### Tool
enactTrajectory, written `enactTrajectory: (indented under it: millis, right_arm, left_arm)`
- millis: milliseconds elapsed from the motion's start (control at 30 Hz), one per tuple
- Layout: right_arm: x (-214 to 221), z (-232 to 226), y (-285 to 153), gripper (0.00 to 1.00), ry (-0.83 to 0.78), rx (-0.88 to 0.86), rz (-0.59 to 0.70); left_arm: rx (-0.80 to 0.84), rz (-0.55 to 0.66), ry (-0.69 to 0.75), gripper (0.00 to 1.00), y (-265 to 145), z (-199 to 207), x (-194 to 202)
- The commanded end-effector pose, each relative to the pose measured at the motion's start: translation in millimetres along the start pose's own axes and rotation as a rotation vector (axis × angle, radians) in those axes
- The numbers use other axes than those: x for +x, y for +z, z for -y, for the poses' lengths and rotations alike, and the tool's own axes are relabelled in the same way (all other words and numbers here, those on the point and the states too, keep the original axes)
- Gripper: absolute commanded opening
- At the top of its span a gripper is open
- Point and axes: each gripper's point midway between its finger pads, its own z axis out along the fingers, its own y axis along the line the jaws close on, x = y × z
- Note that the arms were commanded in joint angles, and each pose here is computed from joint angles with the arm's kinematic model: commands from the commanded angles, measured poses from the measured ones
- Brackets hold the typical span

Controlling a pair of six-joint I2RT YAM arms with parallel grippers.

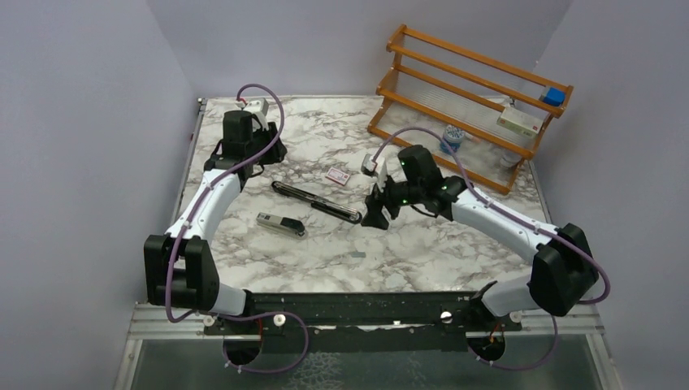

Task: Load the staples into the stapler

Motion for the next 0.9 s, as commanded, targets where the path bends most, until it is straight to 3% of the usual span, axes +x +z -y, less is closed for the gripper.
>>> enactTrajectory:
  millis: [0,300,867]
  right_arm:
    - [38,-36,8,0.74,-0.157,-0.13,-0.119]
    - [93,-66,40,0.71,-0.32,-0.246,-0.219]
    - [127,-51,68,0.63,-0.399,-0.159,-0.321]
  left_arm:
    - [-0.013,0.083,-0.001,0.41,-8,-1,-17]
    - [-0.028,0.068,0.004,0.41,-6,-6,-7]
    - [-0.034,0.061,0.0,0.41,-4,-8,-5]
